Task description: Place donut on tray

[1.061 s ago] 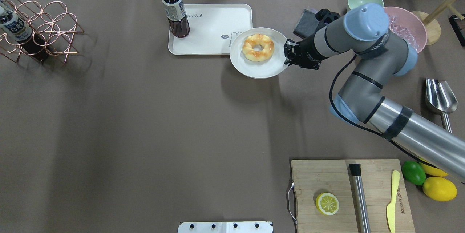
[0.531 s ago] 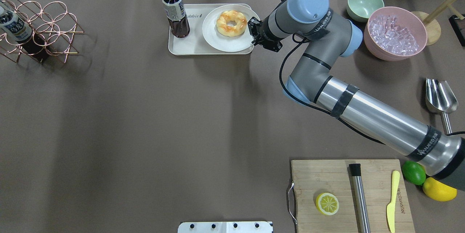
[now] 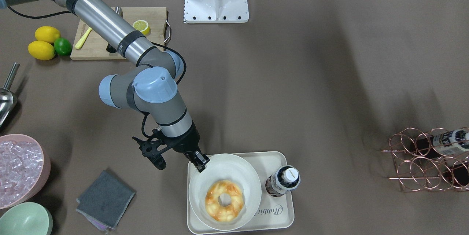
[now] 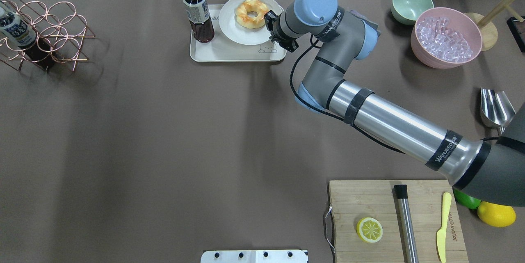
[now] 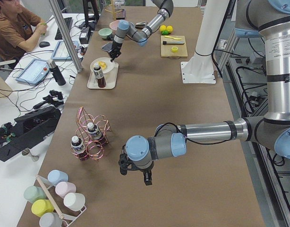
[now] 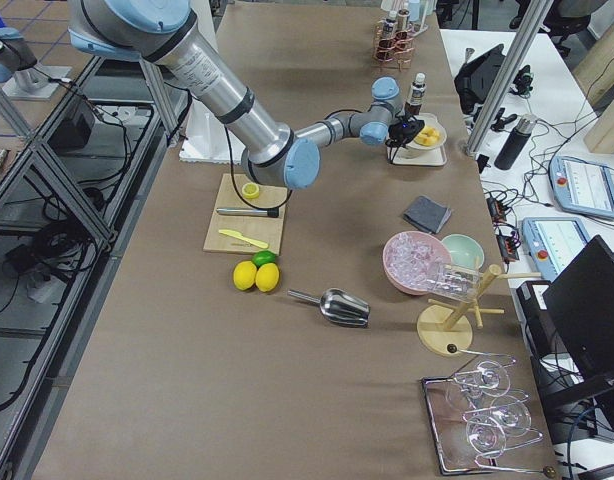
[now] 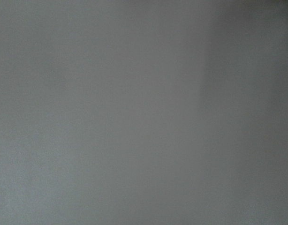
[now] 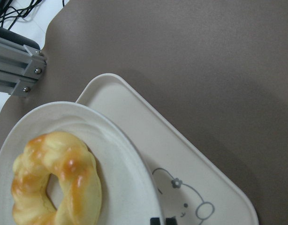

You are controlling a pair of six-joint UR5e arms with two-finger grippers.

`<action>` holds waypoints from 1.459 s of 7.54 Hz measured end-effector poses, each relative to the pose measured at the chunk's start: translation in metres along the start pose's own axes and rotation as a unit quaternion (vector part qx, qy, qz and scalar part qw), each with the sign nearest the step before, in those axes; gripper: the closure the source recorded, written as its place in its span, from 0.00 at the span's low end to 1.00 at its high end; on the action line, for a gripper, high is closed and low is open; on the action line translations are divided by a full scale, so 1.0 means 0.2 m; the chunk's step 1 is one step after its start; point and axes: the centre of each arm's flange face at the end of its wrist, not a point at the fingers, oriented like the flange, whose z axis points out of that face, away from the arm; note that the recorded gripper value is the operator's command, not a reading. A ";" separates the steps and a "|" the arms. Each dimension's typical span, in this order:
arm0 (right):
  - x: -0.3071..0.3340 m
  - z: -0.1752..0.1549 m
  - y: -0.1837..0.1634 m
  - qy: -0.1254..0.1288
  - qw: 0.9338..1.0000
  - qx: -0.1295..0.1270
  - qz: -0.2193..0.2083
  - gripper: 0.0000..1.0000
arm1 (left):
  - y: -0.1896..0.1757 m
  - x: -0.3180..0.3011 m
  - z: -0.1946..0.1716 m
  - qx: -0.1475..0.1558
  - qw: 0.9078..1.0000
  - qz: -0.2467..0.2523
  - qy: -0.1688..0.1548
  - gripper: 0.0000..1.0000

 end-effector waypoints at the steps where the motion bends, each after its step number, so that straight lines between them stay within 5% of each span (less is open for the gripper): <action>1: -0.03 0.03 0.02 -0.001 1.000 0.005 0.009 1.00 | 0.00 0.00 0.00 0.000 1.000 0.000 0.000 0.02; 2: -0.03 0.06 0.05 0.002 1.000 0.010 0.012 1.00 | 0.00 -0.01 0.01 -0.001 1.000 -0.001 -0.001 0.02; 3: -0.01 0.09 0.09 0.004 1.000 0.013 0.011 0.30 | 0.01 -0.01 0.01 -0.001 1.000 -0.002 -0.001 0.02; 4: 0.00 0.11 0.13 0.005 1.000 0.013 0.011 0.02 | 0.01 -0.01 0.01 -0.002 1.000 -0.003 -0.001 0.02; 8: -0.04 0.07 0.13 -0.001 1.000 0.014 0.016 0.00 | 0.03 -0.03 0.02 -0.004 1.000 -0.006 -0.001 0.02; 11: -0.05 -0.16 -0.08 0.019 0.999 -0.025 -0.029 0.00 | 0.03 -0.02 0.02 -0.004 1.000 -0.005 0.000 0.02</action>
